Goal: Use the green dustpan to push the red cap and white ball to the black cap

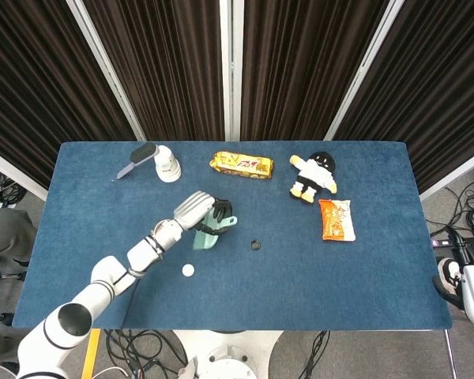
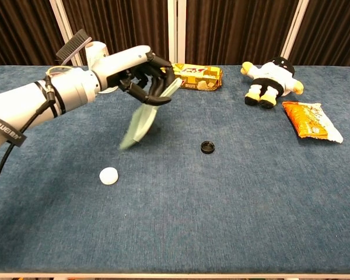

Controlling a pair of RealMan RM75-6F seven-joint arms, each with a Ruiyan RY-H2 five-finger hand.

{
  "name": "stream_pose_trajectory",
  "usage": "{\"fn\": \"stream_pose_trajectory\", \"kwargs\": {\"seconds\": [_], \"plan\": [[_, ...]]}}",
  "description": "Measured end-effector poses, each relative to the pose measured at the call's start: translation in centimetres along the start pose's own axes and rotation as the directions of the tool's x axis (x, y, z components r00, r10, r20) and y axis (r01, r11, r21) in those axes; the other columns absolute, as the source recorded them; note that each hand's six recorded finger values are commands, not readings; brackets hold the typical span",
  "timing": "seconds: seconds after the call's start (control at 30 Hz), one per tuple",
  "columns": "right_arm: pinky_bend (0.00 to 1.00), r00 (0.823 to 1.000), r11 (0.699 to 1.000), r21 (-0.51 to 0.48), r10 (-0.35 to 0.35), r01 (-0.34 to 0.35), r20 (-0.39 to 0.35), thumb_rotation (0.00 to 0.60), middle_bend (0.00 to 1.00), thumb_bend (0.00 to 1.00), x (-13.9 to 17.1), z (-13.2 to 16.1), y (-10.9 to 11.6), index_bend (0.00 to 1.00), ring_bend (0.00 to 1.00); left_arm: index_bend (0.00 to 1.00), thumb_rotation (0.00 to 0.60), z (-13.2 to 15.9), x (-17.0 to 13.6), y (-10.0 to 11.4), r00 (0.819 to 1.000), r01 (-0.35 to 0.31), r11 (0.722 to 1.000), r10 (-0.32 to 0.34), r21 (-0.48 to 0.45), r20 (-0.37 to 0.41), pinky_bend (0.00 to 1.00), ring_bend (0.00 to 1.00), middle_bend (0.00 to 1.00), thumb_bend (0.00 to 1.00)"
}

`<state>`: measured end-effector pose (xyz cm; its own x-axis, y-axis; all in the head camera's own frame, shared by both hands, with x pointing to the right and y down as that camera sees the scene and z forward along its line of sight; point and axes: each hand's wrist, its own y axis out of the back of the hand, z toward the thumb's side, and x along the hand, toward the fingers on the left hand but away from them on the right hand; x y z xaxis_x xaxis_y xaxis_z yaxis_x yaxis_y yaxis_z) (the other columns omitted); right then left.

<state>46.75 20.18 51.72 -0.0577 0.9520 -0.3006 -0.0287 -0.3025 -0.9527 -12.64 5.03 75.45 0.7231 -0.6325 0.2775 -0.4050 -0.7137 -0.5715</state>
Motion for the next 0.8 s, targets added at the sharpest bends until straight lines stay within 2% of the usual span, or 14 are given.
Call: {"fn": "stream_pose_trajectory", "kwargs": {"seconds": [0.2, 0.3, 0.4, 0.57, 0.8], "plan": [[0.12, 1.000, 1.000, -0.006, -0.006, 0.006, -0.009, 0.600, 0.21, 0.15, 0.1, -0.1, 0.1, 0.04, 0.01, 0.55, 0.517, 0.1, -0.1, 3.0, 0.999, -0.049, 0.998, 0.048, 0.034, 0.012, 0.86, 0.63, 0.64, 0.40], [0.12, 1.000, 1.000, -0.011, -0.004, 0.004, -0.010, 0.600, 0.22, 0.15, 0.1, -0.3, 0.0, 0.04, 0.01, 0.55, 0.514, -0.8, -0.6, 4.8, 0.996, -0.083, 0.995, 0.084, 0.064, -0.020, 0.86, 0.63, 0.64, 0.40], [0.12, 1.000, 1.000, -0.014, -0.002, 0.002, -0.012, 0.600, 0.21, 0.15, 0.1, -0.4, -0.1, 0.04, 0.01, 0.55, 0.513, -1.9, -1.3, 5.7, 0.992, -0.104, 0.992, 0.109, 0.077, -0.064, 0.86, 0.63, 0.64, 0.40], [0.12, 1.000, 1.000, -0.015, -0.004, 0.004, -0.013, 0.600, 0.22, 0.15, 0.1, -0.4, -0.1, 0.04, 0.01, 0.55, 0.511, -2.6, -1.5, 5.3, 0.989, -0.104, 0.992, 0.111, 0.073, -0.096, 0.86, 0.63, 0.64, 0.40], [0.12, 1.000, 1.000, -0.015, -0.003, 0.003, -0.006, 0.600, 0.22, 0.15, 0.2, -0.6, -0.1, 0.04, 0.01, 0.55, 0.524, -1.1, -0.4, 2.8, 0.996, -0.060, 0.995, 0.064, 0.078, -0.058, 0.86, 0.63, 0.64, 0.40]]}}
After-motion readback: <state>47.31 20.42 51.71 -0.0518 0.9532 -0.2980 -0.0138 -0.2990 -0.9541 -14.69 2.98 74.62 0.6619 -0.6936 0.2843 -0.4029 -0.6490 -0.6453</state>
